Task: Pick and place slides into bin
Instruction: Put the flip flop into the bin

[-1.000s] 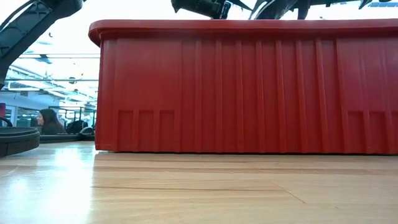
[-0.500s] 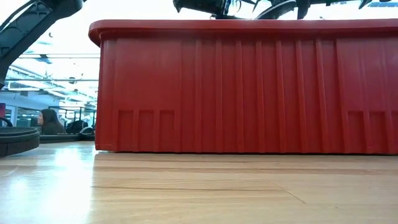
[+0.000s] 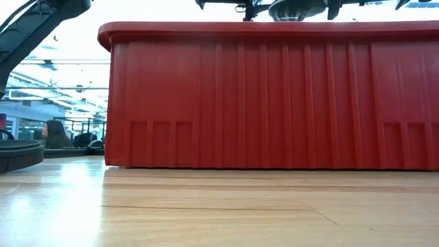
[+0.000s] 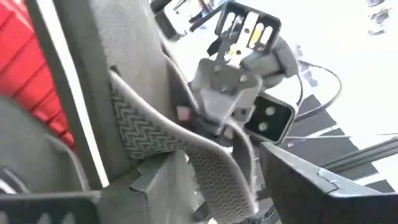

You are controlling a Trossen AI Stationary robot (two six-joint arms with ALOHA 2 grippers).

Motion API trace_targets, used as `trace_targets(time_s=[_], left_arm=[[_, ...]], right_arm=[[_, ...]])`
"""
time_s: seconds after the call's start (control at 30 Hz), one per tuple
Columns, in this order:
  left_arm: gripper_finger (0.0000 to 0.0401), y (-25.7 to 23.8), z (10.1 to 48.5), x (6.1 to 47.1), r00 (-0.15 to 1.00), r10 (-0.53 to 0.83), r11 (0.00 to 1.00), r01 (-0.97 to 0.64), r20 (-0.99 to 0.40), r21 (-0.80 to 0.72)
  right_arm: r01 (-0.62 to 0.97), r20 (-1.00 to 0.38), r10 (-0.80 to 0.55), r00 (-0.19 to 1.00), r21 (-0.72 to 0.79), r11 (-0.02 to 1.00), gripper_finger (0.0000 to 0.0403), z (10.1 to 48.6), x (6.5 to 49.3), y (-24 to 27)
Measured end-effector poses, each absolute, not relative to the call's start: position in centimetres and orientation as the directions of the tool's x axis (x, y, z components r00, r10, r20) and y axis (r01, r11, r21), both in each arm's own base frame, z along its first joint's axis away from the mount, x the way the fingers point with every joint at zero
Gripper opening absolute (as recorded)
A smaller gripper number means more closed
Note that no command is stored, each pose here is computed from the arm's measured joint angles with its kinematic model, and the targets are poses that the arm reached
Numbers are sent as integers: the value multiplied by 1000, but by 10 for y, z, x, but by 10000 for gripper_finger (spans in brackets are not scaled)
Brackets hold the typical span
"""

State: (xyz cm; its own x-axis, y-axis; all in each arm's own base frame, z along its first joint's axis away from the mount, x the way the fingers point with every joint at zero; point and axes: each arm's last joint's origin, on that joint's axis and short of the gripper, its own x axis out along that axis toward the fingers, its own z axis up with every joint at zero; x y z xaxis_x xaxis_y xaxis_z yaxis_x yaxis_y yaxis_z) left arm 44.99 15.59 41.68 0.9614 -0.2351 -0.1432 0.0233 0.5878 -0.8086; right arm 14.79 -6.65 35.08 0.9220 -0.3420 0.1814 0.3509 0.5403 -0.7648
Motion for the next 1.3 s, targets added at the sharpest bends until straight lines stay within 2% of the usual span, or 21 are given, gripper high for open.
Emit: trace_targets(time_s=[0.2, 0.53, 0.63, 0.77, 0.83, 1.07, 1.3], left_arm=[[244, 157, 413, 449, 959, -223, 598, -8, -175, -802], [196, 155, 408, 450, 962, -149, 639, -83, -229, -765], [158, 156, 408, 450, 963, -134, 652, -91, -233, -753], [48, 156, 404, 449, 955, -123, 674, -119, -270, -729], [15, 154, 401, 448, 944, -130, 670, -142, -304, -729], [3, 152, 385, 441, 880, -110, 673, -276, -462, -686], [1, 154, 387, 442, 893, -97, 688, -258, -439, -678]], right_arm=[[348, 177, -342, 923, -765, 542, 0, 350, 148, -67], [344, 174, -340, 924, -766, 544, 0, 350, 148, -67], [347, 174, -340, 924, -755, 556, 0, 350, 148, -67], [340, 161, -341, 926, -750, 568, 0, 349, 148, -67], [330, 148, -342, 928, -751, 572, 0, 348, 149, -67], [296, 96, -344, 934, -748, 594, 13, 342, 150, -67], [269, 34, -347, 937, -703, 658, 67, 337, 149, -67]])
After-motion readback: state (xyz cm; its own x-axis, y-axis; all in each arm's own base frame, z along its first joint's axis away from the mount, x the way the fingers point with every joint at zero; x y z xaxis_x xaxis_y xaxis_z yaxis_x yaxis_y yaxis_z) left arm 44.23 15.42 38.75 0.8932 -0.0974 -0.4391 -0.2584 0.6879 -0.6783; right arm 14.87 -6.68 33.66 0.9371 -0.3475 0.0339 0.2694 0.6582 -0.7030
